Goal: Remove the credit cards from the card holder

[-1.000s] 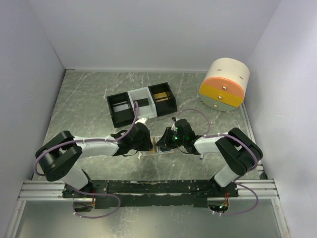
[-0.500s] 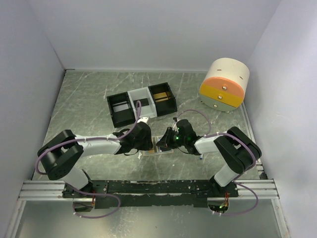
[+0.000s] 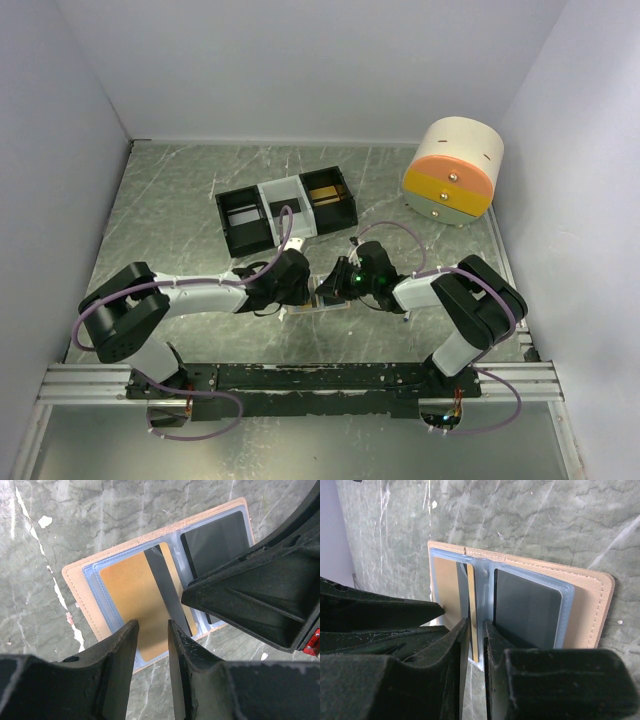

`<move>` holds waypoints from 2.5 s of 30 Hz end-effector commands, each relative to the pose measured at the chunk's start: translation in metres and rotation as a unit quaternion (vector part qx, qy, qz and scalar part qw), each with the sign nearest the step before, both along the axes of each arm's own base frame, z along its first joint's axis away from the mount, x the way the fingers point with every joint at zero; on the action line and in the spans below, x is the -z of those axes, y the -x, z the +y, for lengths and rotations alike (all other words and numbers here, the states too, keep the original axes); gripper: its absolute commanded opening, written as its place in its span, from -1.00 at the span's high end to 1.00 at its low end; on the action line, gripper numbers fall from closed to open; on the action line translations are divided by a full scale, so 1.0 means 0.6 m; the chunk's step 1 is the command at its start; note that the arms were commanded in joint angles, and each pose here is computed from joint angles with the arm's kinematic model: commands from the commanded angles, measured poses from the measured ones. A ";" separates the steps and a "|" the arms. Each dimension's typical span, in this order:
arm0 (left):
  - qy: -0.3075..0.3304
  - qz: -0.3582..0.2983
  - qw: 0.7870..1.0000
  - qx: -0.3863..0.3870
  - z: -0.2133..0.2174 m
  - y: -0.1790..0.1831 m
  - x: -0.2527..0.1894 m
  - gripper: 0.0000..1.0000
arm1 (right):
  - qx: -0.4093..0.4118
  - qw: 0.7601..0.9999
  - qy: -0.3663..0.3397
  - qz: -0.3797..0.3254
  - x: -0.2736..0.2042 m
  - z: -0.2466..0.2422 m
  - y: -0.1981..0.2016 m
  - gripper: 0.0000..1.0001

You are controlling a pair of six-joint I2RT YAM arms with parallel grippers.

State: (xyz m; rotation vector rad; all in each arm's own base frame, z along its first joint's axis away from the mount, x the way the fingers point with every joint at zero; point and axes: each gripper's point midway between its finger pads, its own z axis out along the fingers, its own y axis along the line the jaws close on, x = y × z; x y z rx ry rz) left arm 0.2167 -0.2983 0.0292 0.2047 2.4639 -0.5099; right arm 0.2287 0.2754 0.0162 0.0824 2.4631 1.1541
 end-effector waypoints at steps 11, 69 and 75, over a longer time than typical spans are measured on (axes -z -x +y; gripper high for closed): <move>-0.046 0.017 0.999 -0.002 0.038 0.021 0.021 -0.01 | 0.003 0.999 0.034 0.030 0.037 -0.023 0.021 0.65; -0.077 0.037 0.996 0.012 0.044 0.031 0.052 0.28 | -0.014 1.000 0.006 0.024 0.011 -0.014 0.004 0.62; -0.071 0.028 0.997 0.008 0.044 0.026 0.042 0.28 | 0.005 1.000 0.015 0.015 0.009 -0.025 0.001 0.92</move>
